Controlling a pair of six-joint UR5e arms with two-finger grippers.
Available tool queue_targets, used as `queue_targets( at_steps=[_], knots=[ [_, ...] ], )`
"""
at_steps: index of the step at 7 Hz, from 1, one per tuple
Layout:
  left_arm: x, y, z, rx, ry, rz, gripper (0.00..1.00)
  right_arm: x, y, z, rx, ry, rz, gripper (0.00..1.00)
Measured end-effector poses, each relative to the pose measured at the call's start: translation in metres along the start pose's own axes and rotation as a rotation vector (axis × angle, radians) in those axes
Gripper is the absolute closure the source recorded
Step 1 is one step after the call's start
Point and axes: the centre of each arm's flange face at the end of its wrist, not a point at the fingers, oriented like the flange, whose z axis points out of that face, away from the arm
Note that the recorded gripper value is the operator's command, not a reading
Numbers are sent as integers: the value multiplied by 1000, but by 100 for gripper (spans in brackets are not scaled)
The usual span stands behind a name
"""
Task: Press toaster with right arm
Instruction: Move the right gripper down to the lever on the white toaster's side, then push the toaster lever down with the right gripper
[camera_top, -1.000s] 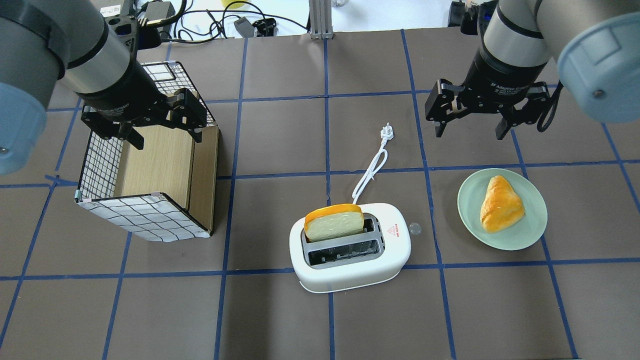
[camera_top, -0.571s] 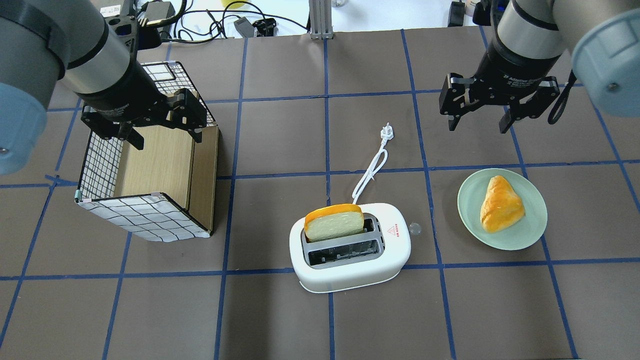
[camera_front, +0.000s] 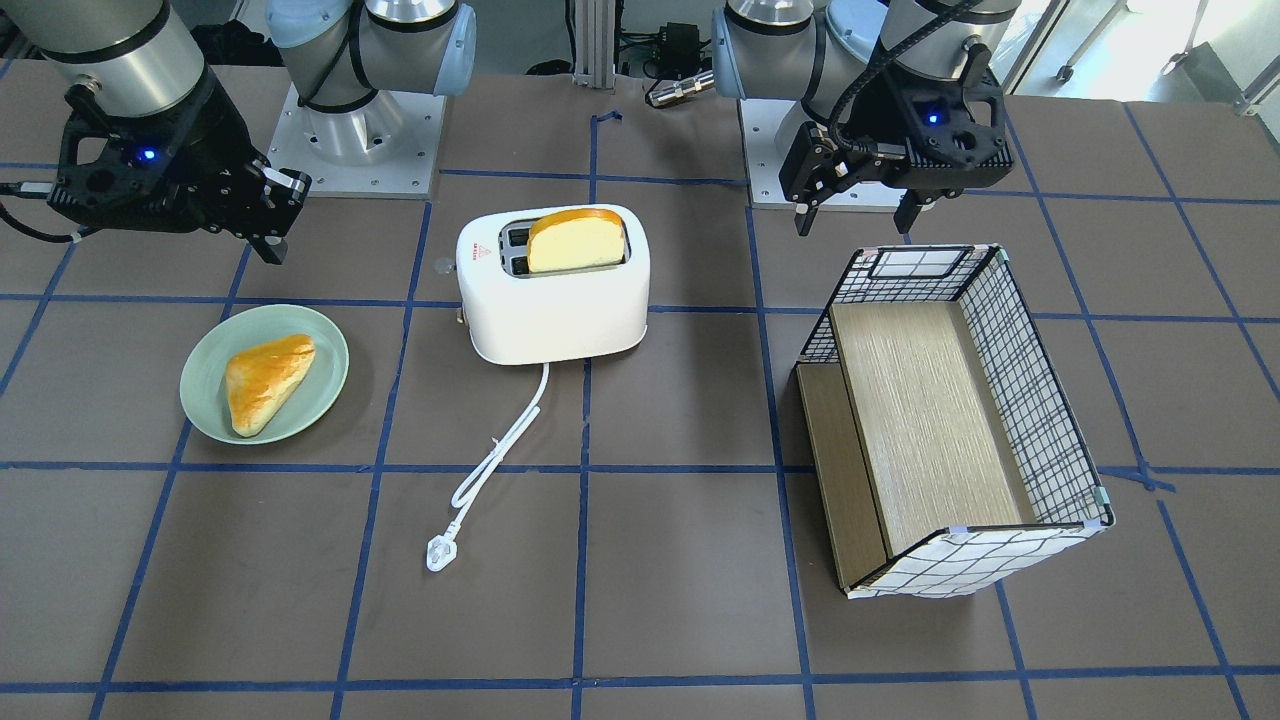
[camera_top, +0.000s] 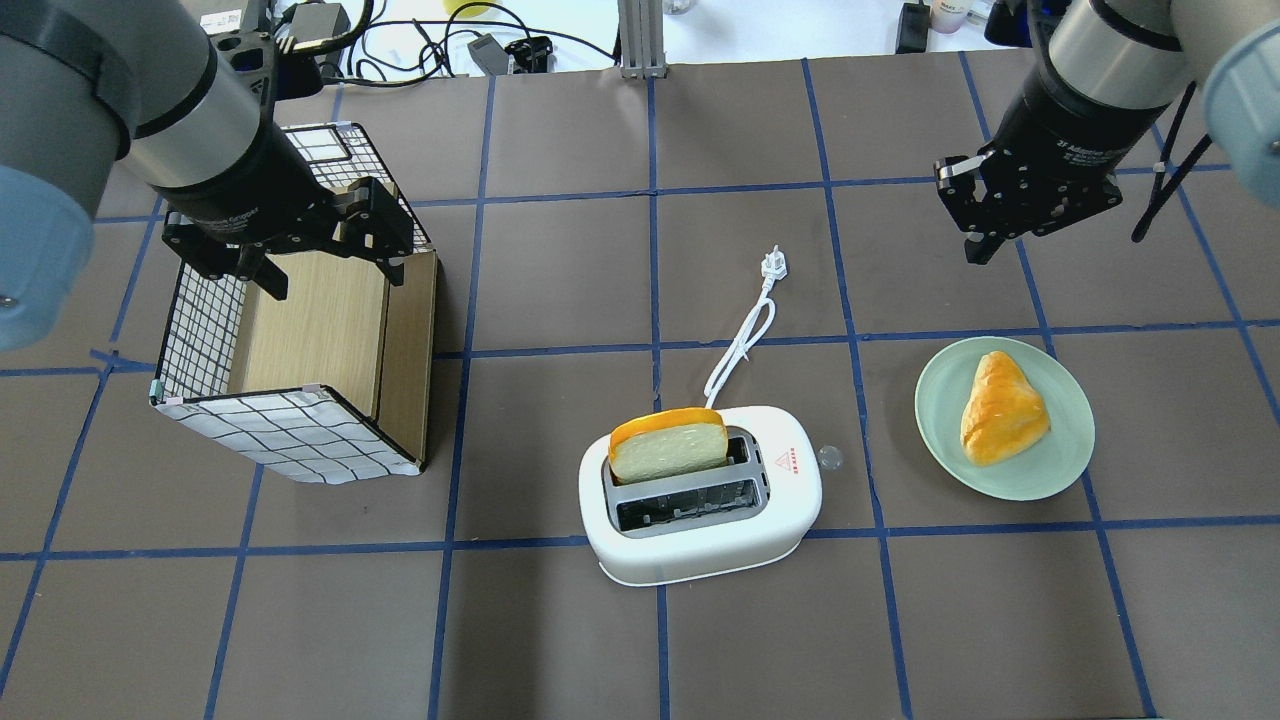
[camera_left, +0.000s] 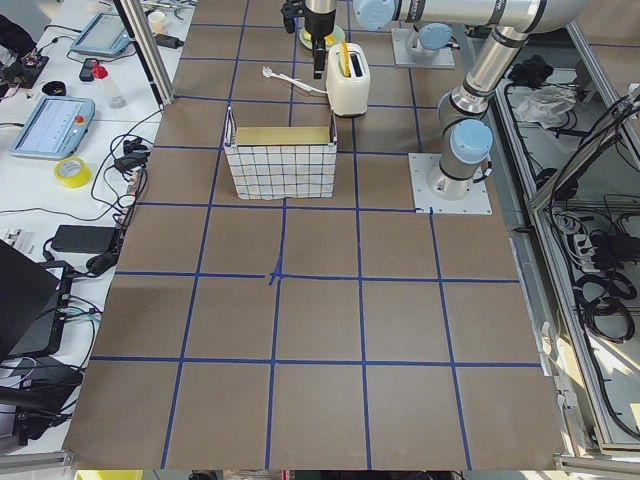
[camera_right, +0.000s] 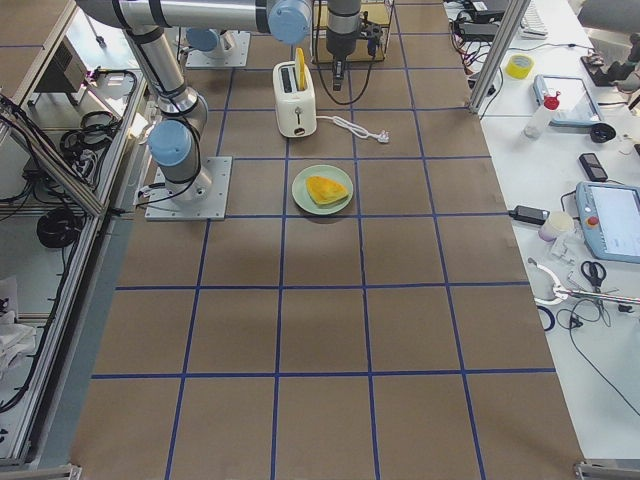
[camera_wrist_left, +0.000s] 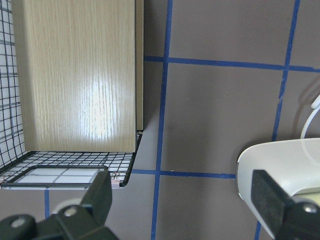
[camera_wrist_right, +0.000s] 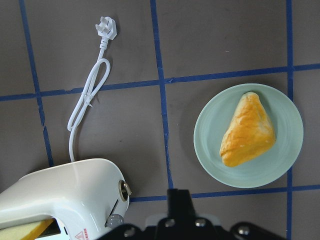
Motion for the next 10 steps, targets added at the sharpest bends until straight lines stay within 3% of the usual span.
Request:
queue_targets(
  at_steps=[1,3,7,10],
  knots=[
    [0,0,0,0,0,0,0,11,-2,8,-23,-46,-15,100],
    [0,0,0,0,0,0,0,35,0,42,-87,-204,-6,100],
    [0,0,0,0,0,0,0,28,26,109,-218,-452,-103,100],
    [0,0,0,1,0,0,0,23,44,138,-286,-527,-146,100]
  ],
)
